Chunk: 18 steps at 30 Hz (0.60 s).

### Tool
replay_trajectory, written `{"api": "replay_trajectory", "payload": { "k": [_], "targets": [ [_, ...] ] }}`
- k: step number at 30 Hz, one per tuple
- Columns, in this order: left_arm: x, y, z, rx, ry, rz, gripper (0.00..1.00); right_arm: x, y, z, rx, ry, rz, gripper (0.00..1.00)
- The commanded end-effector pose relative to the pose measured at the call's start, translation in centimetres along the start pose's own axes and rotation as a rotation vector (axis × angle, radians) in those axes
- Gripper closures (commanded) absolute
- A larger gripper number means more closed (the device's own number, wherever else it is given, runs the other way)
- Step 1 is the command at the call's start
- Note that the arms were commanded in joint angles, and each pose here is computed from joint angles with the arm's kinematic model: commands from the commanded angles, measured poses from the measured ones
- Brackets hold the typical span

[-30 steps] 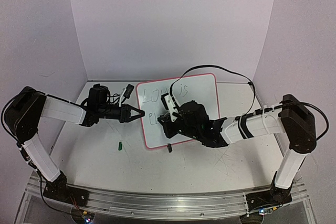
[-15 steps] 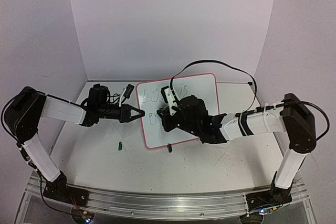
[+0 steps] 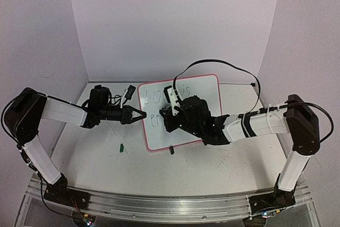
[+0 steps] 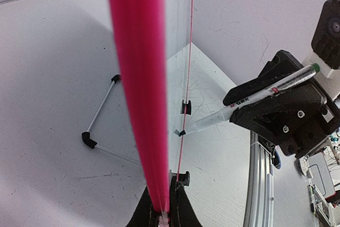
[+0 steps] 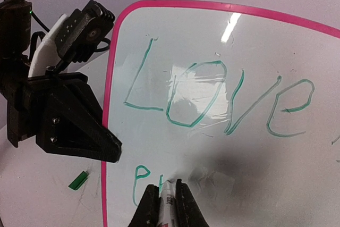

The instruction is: Write a sentence on the whiteboard

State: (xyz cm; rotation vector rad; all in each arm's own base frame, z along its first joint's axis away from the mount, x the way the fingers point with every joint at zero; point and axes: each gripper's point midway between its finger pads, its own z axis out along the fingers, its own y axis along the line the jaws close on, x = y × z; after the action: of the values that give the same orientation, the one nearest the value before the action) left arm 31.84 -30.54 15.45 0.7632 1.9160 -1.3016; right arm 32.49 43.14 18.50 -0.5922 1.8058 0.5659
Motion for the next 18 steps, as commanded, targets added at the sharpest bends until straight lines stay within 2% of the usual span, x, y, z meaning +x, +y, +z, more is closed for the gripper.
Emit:
{"api": "replay_trajectory", "payload": {
  "k": [1,18],
  "targets": [
    [-1.6,1.1,0.0,-0.072,-0.033,0.071,1.00,-1.1,-2.3,-0.6,0.085,-0.030,0.016,1.00],
    [-1.8,1.0,0.0,-0.071,-0.036,0.072,1.00,3.6,-1.6,-1.0,0.040,0.080,0.051,1.00]
  ]
}}
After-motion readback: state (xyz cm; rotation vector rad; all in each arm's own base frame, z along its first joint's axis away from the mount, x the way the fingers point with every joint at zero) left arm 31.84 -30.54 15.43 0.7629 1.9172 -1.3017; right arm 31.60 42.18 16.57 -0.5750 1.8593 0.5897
